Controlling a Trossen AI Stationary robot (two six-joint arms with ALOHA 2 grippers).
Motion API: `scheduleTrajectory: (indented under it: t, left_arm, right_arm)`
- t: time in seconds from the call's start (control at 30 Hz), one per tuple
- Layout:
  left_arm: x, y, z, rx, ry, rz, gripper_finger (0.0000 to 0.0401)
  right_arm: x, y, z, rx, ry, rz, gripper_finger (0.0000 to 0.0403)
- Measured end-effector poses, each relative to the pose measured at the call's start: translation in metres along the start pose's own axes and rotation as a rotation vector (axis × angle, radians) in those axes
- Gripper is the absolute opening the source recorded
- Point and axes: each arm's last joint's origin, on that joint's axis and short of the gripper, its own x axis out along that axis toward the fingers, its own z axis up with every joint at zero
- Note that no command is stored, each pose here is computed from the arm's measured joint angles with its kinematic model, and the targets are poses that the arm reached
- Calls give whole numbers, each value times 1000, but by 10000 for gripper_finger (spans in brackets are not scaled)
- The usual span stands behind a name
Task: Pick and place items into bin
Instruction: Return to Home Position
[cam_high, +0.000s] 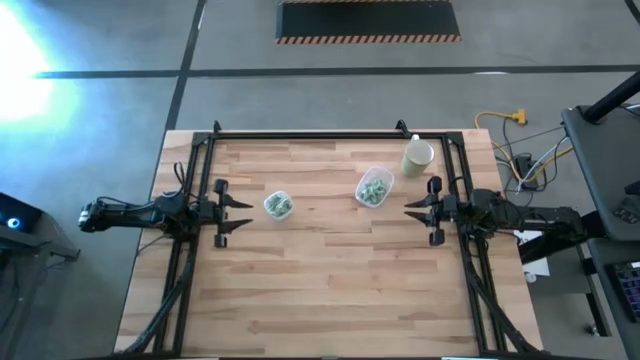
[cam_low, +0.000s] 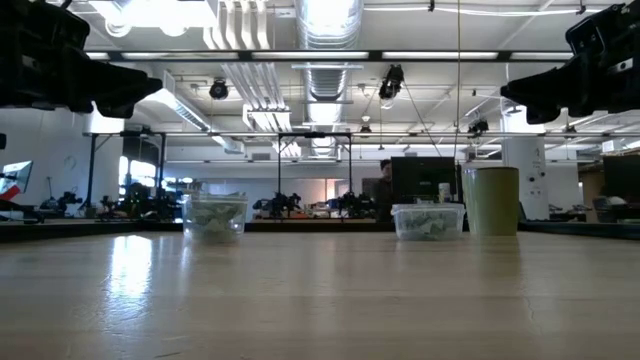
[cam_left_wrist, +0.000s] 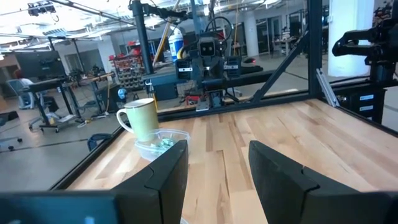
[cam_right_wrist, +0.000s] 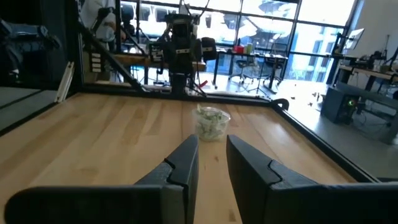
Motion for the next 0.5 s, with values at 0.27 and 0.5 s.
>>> scheduleTrajectory:
  t: [0.27,0.5]
  left_arm:
    - [0,0,0,0,-1,0,154]
    - [0,0,0,0,1,1,154]
  right_arm:
    - [0,0,0,0,-2,0,73]
    - [0,0,0,7,-2,-1,72]
